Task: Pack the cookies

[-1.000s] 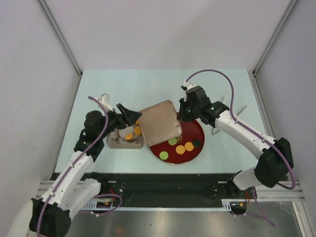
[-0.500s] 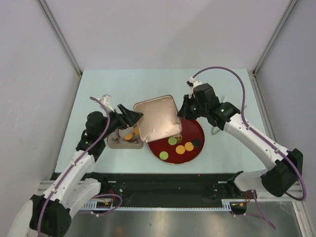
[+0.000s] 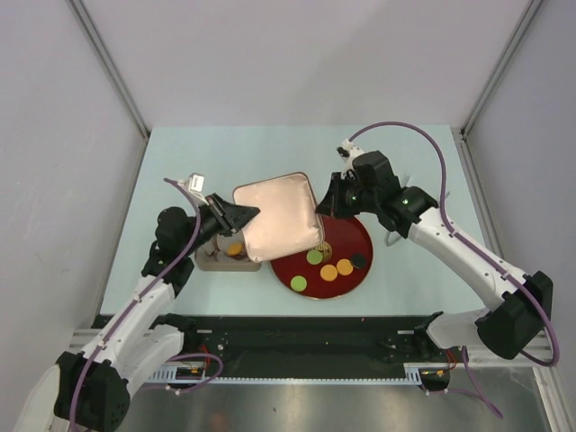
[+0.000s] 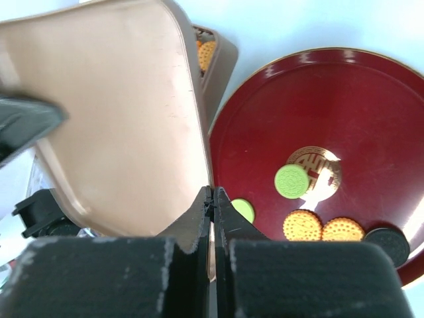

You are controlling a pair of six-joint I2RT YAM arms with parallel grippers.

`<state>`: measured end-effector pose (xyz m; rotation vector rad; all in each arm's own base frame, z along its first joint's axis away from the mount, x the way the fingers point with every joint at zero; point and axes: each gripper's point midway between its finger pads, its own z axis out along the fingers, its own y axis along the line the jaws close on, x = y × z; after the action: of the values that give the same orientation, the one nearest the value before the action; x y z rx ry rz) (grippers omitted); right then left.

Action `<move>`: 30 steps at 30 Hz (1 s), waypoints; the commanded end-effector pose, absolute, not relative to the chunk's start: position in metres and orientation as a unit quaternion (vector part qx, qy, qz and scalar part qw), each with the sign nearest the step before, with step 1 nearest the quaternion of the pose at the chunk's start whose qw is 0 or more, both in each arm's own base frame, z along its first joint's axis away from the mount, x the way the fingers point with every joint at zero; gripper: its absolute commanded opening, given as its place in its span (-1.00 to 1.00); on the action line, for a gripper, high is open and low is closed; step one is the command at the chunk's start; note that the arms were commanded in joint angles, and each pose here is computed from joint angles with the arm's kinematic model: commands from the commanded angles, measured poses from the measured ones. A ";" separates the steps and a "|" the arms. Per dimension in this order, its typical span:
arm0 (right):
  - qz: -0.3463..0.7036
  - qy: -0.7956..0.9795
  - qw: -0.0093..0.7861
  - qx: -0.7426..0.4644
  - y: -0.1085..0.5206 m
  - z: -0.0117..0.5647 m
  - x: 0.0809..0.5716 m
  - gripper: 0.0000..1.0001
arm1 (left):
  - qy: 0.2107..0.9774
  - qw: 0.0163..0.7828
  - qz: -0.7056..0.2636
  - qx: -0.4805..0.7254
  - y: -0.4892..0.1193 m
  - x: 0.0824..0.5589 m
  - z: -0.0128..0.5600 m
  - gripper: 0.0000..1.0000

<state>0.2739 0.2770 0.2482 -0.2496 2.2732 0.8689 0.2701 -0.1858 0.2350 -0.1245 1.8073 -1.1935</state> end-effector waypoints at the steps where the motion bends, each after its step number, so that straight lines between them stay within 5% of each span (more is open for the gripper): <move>1: 0.377 0.843 0.368 -0.105 0.290 0.285 0.276 -1.00 | 0.705 0.498 -0.506 -0.014 -0.190 0.262 0.260 -0.73; 2: 0.376 0.844 0.368 -0.104 0.289 0.285 0.276 -1.00 | 0.704 0.498 -0.506 -0.014 -0.190 0.262 0.261 -0.99; 5: 0.374 0.845 0.367 -0.105 0.287 0.284 0.276 -0.96 | 0.704 0.497 -0.508 -0.013 -0.190 0.262 0.262 -0.99; 7: 0.371 0.845 0.371 -0.102 0.284 0.286 0.276 -0.60 | 0.703 0.498 -0.507 -0.014 -0.190 0.263 0.263 -0.99; 8: 0.363 0.847 0.377 -0.095 0.279 0.286 0.279 -0.04 | 0.702 0.501 -0.507 -0.013 -0.189 0.263 0.266 -0.99; 9: 0.358 0.847 0.381 -0.091 0.277 0.287 0.280 0.13 | 0.705 0.499 -0.503 -0.015 -0.189 0.264 0.265 -0.99; 11: 0.345 0.848 0.395 -0.072 0.265 0.292 0.284 0.39 | 0.709 0.504 -0.493 -0.010 -0.188 0.267 0.265 -0.99; 15: 0.329 0.842 0.427 -0.031 0.240 0.306 0.294 0.63 | 0.722 0.516 -0.461 -0.007 -0.183 0.276 0.274 -0.99; 17: 0.319 0.840 0.440 -0.010 0.230 0.312 0.295 0.99 | 0.724 0.537 -0.432 -0.001 -0.179 0.283 0.282 -0.99; 30: 0.369 0.822 0.432 0.030 0.230 0.317 0.309 0.97 | 0.737 0.673 -0.057 0.024 -0.127 0.302 0.328 -0.99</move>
<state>0.3046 0.2210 0.2899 0.0605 2.1472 0.8044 0.2947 -0.1636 0.2913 0.0620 1.7660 -0.5734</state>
